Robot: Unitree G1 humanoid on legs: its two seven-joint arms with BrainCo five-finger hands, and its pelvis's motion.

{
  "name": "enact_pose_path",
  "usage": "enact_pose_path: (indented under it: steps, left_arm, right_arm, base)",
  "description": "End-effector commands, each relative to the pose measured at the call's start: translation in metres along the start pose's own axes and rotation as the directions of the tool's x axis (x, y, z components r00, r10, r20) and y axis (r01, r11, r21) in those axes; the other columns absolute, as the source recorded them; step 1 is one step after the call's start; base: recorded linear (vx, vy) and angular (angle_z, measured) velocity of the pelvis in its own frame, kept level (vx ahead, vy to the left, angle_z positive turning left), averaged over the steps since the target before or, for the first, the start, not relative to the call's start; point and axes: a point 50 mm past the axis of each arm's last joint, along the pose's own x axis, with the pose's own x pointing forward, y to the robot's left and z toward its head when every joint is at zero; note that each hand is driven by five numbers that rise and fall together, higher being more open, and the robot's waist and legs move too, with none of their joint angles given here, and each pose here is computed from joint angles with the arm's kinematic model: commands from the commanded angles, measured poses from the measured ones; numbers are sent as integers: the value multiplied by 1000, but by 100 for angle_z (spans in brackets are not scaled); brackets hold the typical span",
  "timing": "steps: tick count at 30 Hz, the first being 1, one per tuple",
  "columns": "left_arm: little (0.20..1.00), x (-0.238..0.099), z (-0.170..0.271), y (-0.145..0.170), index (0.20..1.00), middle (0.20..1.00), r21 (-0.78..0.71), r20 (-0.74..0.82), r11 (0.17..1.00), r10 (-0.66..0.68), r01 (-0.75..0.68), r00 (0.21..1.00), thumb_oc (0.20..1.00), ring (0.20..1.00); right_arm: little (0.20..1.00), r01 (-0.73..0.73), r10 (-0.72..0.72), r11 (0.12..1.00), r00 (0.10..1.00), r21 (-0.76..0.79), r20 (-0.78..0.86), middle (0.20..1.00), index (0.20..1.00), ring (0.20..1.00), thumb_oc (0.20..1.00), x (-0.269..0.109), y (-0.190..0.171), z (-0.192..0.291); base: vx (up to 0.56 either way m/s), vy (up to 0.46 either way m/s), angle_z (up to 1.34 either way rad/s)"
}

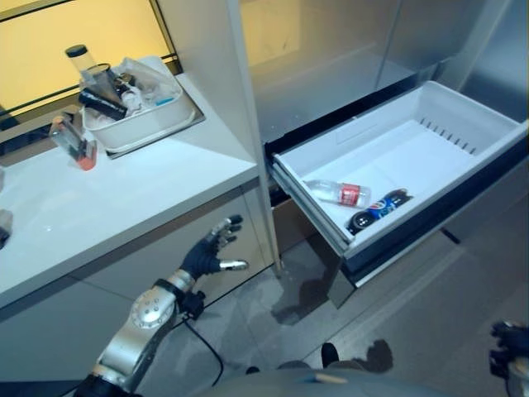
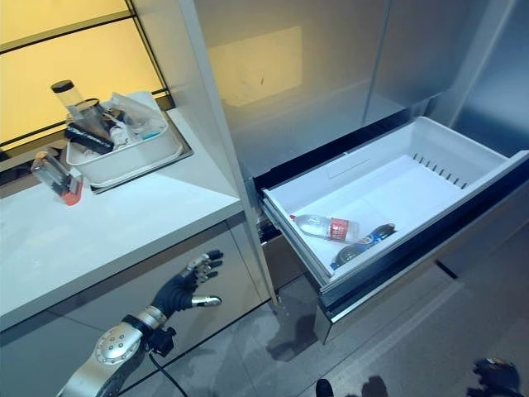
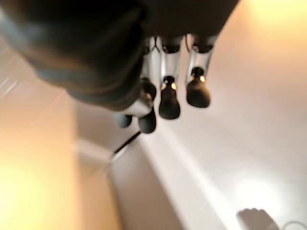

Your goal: Take the drinks into the refrigerator

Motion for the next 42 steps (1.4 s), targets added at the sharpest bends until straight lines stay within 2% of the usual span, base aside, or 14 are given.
enact_pose_path:
  steps: [1,3,6,11,16,22,27,32,33,34,38,39,40,42]
  left_arm:
    - [1000,14,38,9,1000,1000,159,167,987,-32,5,985,1000,1000]
    - [1000,16,39,8,1000,1000,172,173,985,-41,11,984,1000,1000]
    - [1000,23,45,1,1000,1000,205,204,979,-59,16,977,1000,1000]
    - [1000,36,58,-7,1000,1000,234,263,972,-84,21,961,1000,1000]
    - [1000,45,65,-10,1000,1000,231,304,973,-66,-6,950,1000,1000]
    - [1000,52,74,-9,1000,1000,240,348,970,-42,-45,936,1000,1000]
    - [1000,55,77,-7,1000,1000,236,366,969,-17,-75,931,1000,1000]
    - [1000,58,76,-7,1000,1000,225,367,970,6,-95,930,1000,1000]
    - [1000,58,75,-5,1000,1000,225,366,969,11,-100,931,1000,1000]
    - [1000,58,75,-5,1000,1000,221,368,970,16,-104,930,1000,1000]
    - [1000,56,73,-1,1000,1000,209,361,971,35,-117,932,1000,1000]
    - [1000,53,71,0,1000,1000,208,354,971,37,-118,935,1000,1000]
    - [1000,53,70,0,1000,1000,209,351,971,34,-114,936,1000,1000]
    - [1000,50,68,4,1000,1000,195,347,972,58,-132,936,1000,1000]
  right_arm:
    - [200,13,-6,1000,931,-16,364,200,200,200,200,14,2,116]
    - [200,3,12,999,903,-33,430,200,200,200,200,12,6,137]
    - [200,-49,90,996,750,-80,655,200,200,200,200,-10,31,216]
    - [200,-53,151,988,534,-145,832,200,200,200,200,-49,53,314]
    - [200,23,170,982,342,-189,924,200,200,200,200,-96,57,389]
    - [200,131,230,958,187,-256,955,200,200,200,200,-146,75,440]
    - [200,147,227,957,163,-252,960,200,200,200,200,-156,76,450]
    - [200,133,219,957,243,-257,945,200,200,200,200,-135,78,438]
    - [561,126,221,957,266,-262,938,561,561,561,561,-129,78,434]
    - [1000,104,219,960,301,-261,928,1000,1000,1000,1000,-121,77,428]
    - [1000,52,222,961,439,-271,871,1000,1000,1000,1000,-80,74,386]
    - [1000,17,226,961,519,-274,825,1000,1000,1000,1000,-58,74,353]
    - [1000,16,226,962,522,-274,823,1000,1000,1000,1000,-57,74,351]
    - [1000,-50,237,964,601,-260,763,1000,1000,1000,1000,-38,81,308]
  base:
    - [-47,7,15]
    - [-17,2,10]
    - [-17,-27,16]
    - [-54,-24,6]
    - [-37,-7,5]
    - [-39,-19,11]
    - [-40,-2,13]
    - [-13,1,5]
    - [0,0,0]
    - [0,0,0]
    - [0,0,0]
    - [-14,1,6]
    - [-18,4,13]
    - [-19,1,10]
